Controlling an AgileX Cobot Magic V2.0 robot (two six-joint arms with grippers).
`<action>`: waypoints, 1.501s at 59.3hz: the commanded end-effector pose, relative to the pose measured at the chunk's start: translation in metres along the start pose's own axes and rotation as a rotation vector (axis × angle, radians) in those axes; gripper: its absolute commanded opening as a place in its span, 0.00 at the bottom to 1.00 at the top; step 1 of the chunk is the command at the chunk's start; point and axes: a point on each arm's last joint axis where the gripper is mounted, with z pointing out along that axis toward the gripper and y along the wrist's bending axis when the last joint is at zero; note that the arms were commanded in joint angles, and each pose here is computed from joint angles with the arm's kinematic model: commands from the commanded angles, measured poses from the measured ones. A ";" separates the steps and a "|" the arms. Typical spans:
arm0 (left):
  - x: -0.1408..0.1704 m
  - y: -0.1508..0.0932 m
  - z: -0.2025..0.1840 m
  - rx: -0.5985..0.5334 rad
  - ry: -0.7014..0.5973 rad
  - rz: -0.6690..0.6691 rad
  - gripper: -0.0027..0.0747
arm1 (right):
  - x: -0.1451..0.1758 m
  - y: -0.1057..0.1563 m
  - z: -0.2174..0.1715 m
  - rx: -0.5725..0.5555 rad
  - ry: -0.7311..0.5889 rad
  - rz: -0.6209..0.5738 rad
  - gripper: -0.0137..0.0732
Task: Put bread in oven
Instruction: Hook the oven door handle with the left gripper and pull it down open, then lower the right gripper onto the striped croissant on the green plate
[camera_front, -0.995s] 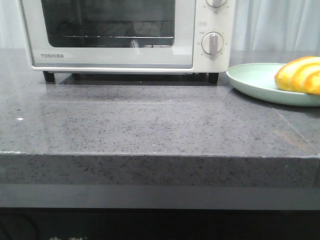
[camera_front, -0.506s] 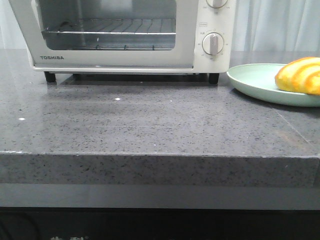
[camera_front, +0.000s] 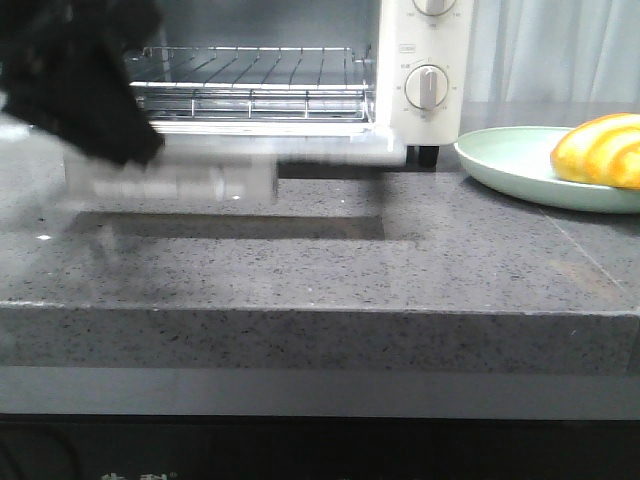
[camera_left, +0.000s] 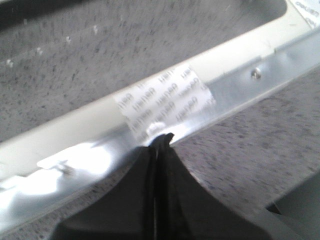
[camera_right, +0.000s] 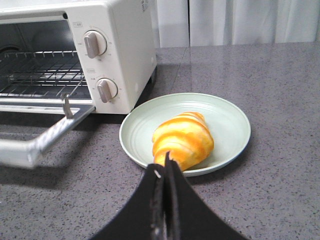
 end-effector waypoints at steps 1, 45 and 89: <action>-0.017 0.000 -0.013 -0.002 -0.168 -0.013 0.01 | -0.017 0.001 -0.001 0.011 -0.088 0.000 0.09; 0.042 0.060 -0.120 -0.319 -0.776 -0.199 0.01 | -0.017 0.000 -0.001 0.012 -0.091 0.000 0.09; 0.126 0.045 -0.144 -0.449 -0.872 -0.250 0.01 | -0.033 -0.013 0.088 0.113 0.142 0.449 0.36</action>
